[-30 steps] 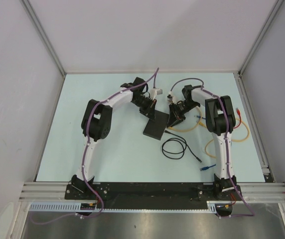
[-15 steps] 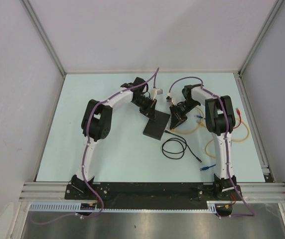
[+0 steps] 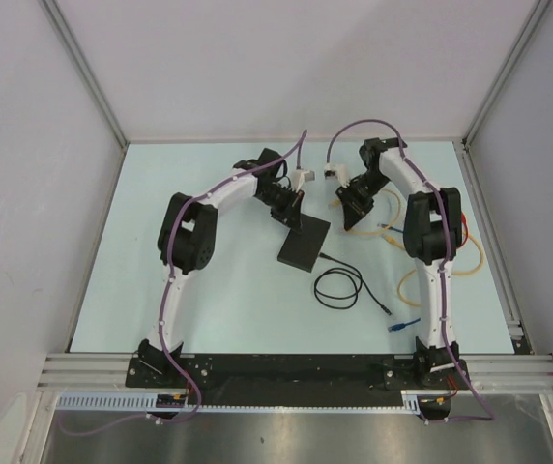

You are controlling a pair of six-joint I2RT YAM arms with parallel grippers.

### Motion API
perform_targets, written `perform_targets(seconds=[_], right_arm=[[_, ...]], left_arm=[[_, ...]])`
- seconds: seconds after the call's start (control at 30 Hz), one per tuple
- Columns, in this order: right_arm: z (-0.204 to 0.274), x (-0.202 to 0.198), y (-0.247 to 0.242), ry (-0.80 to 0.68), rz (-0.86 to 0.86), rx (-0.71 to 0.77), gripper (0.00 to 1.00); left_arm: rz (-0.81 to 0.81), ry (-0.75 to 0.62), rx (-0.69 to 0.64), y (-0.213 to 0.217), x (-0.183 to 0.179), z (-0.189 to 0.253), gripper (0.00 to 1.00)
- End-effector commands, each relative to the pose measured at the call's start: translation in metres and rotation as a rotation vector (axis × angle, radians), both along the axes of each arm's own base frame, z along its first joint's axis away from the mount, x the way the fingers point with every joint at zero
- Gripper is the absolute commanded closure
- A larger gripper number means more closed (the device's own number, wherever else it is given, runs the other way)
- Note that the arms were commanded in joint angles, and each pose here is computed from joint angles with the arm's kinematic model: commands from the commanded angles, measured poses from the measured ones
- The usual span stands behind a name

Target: Pull the plug from the switch port

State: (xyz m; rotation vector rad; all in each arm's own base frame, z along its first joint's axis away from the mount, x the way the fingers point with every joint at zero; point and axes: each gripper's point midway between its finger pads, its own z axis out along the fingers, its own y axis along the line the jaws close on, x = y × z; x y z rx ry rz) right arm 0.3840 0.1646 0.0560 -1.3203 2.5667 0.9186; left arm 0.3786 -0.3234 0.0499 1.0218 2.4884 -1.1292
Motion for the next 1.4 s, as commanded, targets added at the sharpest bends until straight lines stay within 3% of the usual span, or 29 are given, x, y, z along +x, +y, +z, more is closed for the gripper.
perform_targets(seconds=[0.0, 0.3, 0.33, 0.37, 0.4, 0.5, 0.63, 0.8, 0.87, 1.0, 1.1, 1.37], right_arm=[[0.060, -0.028, -0.042, -0.039, 0.047, -0.122, 0.98], [0.069, -0.052, -0.129, 0.014, -0.171, -0.198, 0.97], [0.065, -0.061, -0.136, 0.041, -0.180, -0.201, 0.94], [0.061, -0.064, -0.138, 0.047, -0.184, -0.201, 0.86], [0.063, -0.064, -0.140, 0.031, -0.204, -0.205, 0.68], [0.071, -0.040, -0.127, -0.093, -0.239, -0.149, 0.49], [0.091, -0.017, -0.082, -0.218, -0.193, -0.053, 0.40], [0.062, -0.016, -0.027, -0.148, -0.125, -0.017, 0.45], [0.048, -0.015, -0.011, -0.057, -0.168, 0.030, 0.50], [0.034, -0.004, 0.011, -0.003, -0.190, 0.065, 0.75], [0.019, 0.001, 0.017, 0.025, -0.199, 0.047, 0.97], [-0.018, 0.013, 0.041, 0.056, -0.187, 0.021, 1.00]], left_arm=[[0.026, -0.051, -0.065, -0.006, 0.021, 0.031, 0.99], [0.023, -0.085, -0.093, -0.008, 0.026, 0.047, 0.98], [0.026, -0.084, -0.093, -0.008, 0.026, 0.048, 0.98], [0.027, -0.087, -0.097, -0.008, 0.027, 0.050, 0.98], [0.031, -0.086, -0.097, -0.007, 0.029, 0.049, 0.98], [0.042, -0.096, -0.106, -0.003, 0.033, 0.059, 0.96], [0.028, -0.144, -0.143, 0.011, 0.035, 0.079, 0.92], [-0.090, -0.215, -0.138, 0.041, -0.004, 0.084, 1.00], [-0.166, -0.214, -0.113, 0.055, -0.030, 0.063, 1.00], [-0.274, -0.217, -0.095, 0.069, -0.071, 0.046, 1.00], [-0.294, -0.218, -0.104, 0.070, -0.078, 0.037, 1.00], [-0.375, -0.236, -0.080, 0.053, -0.080, 0.011, 1.00]])
